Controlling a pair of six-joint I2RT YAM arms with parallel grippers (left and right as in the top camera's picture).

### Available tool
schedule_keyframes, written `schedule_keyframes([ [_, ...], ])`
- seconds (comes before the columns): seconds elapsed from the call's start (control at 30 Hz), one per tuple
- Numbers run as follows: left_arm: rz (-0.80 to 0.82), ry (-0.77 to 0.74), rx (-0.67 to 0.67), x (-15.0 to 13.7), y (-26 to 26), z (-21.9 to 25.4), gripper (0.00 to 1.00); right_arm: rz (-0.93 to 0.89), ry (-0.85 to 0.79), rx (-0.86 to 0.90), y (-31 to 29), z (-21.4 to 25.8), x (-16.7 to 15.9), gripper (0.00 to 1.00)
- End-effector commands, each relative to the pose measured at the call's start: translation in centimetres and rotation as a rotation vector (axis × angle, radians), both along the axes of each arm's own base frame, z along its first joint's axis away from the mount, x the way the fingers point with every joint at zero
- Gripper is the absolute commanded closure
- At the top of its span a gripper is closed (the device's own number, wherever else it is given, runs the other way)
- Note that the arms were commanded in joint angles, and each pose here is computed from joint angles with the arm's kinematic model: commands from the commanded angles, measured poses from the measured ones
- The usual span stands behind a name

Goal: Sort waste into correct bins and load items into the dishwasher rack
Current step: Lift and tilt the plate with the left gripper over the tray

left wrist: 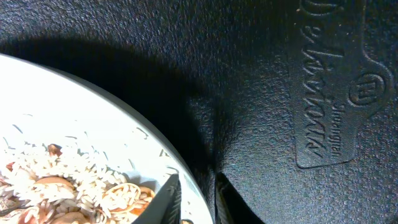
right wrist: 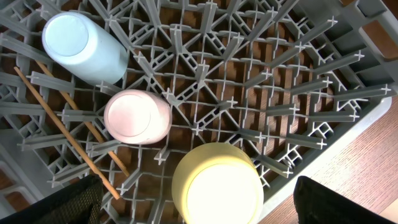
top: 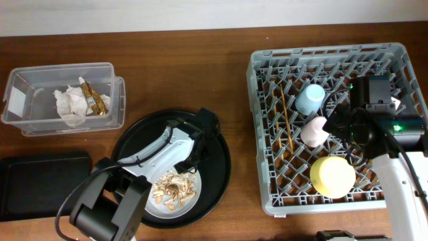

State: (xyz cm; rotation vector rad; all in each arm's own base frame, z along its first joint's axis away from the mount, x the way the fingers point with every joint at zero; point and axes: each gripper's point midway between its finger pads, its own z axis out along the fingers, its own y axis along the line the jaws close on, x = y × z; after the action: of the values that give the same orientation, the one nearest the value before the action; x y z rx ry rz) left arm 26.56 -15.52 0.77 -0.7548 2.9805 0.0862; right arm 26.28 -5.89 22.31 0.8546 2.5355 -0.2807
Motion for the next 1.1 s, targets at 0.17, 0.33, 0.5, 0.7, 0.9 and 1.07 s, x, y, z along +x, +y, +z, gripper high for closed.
schedule_keyframes([
  [0.17, 0.005, 0.005, 0.022, -0.2, 0.3, -0.3, 0.93, -0.021, -0.016, -0.02, -0.6, 0.5, -0.1, 0.02],
  [0.33, 0.004, 0.004, 0.022, -0.2, 0.3, -0.3, 0.99, -0.021, -0.016, -0.02, -0.6, 0.5, -0.1, 0.02],
  [0.5, -0.02, 0.006, 0.023, -0.2, 0.3, -0.3, 0.99, -0.021, -0.016, -0.02, -0.6, 0.5, -0.1, 0.02],
  [0.7, -0.03, 0.018, 0.041, -0.4, 0.6, -0.1, 0.99, -0.021, -0.016, -0.02, -0.6, 0.5, -0.1, 0.02],
  [0.9, -0.088, 0.037, 0.157, -0.3, 2.3, 2.0, 0.99, -0.021, -0.016, -0.02, -0.6, 0.5, -0.1, 0.02],
  [1.07, -0.136, 0.05, 0.169, -0.1, 2.3, 3.1, 0.99, -0.021, -0.016, -0.019, -0.6, 0.5, -0.1, 0.02],
])
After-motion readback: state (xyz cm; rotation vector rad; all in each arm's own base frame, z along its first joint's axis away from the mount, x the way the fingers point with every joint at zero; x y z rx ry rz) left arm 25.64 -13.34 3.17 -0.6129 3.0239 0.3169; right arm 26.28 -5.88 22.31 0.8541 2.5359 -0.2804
